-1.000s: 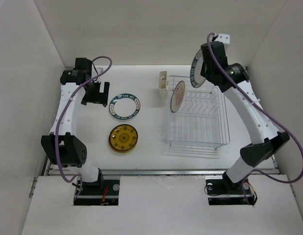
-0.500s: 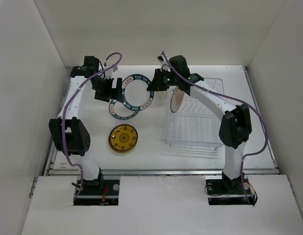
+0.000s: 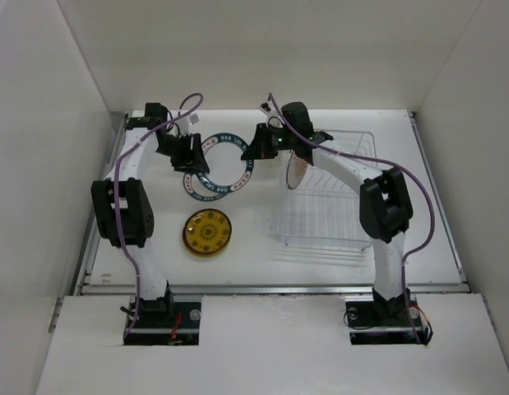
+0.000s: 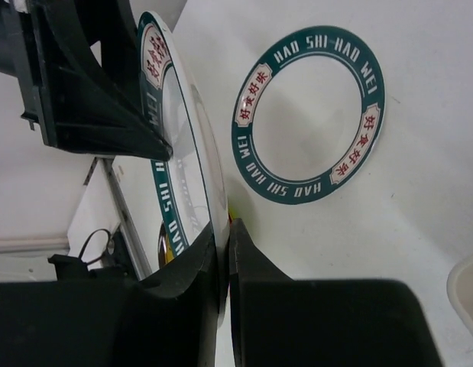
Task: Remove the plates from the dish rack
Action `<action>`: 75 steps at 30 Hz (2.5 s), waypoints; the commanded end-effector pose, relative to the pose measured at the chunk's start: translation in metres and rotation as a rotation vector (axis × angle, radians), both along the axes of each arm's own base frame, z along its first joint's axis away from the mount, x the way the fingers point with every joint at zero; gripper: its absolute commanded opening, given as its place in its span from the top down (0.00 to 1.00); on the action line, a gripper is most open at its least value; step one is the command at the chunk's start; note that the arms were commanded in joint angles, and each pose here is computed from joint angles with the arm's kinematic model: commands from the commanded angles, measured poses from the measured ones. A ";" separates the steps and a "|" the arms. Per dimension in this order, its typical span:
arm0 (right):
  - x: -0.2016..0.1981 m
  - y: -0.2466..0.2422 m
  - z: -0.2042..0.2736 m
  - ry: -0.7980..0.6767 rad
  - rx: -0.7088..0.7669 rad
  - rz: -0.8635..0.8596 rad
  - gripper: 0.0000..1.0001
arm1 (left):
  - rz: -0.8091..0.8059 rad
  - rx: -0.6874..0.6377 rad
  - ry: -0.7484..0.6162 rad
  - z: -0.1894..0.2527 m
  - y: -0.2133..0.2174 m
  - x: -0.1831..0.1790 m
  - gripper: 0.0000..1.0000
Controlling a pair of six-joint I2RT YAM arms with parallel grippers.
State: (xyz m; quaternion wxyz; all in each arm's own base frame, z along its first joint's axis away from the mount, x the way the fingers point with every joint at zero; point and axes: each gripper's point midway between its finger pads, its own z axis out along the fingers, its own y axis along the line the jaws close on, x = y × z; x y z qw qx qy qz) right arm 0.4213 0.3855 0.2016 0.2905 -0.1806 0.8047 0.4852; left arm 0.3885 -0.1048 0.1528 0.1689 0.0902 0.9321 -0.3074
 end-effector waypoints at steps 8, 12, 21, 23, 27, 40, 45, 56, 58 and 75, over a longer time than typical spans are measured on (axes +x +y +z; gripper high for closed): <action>-0.020 0.025 0.031 -0.035 0.137 0.135 1.00 | -0.024 -0.128 -0.016 0.022 -0.016 0.000 1.00; -0.021 0.023 0.018 0.014 0.107 0.122 1.00 | -0.016 -0.192 0.032 0.031 -0.011 -0.011 1.00; -0.011 0.002 0.052 -0.126 -0.039 0.004 0.14 | 0.003 -0.268 0.047 0.058 0.017 -0.027 1.00; 0.000 -0.008 0.063 -0.170 -0.075 -0.081 0.07 | 0.028 -0.269 0.045 0.055 0.026 -0.025 1.00; 0.008 -0.034 0.110 -0.254 -0.107 -0.239 0.04 | 0.137 -0.260 0.085 0.041 0.046 -0.008 1.00; -0.023 -0.085 0.199 -0.417 -0.105 -0.382 0.03 | 0.234 -0.020 0.227 -0.052 0.070 0.044 1.00; -0.031 -0.107 0.201 -0.405 -0.158 -0.454 0.03 | 0.216 0.060 0.256 -0.065 0.069 0.043 0.74; -0.016 -0.190 0.154 -0.238 -0.422 -0.884 0.02 | 0.075 0.511 0.178 -0.065 0.067 0.026 0.01; -0.010 -0.208 0.139 -0.190 -0.480 -0.969 0.03 | 0.097 0.535 0.152 -0.054 0.071 0.026 0.01; 0.025 -0.219 0.012 0.014 -0.776 -0.991 0.28 | 0.091 0.568 0.093 -0.038 0.074 0.031 0.00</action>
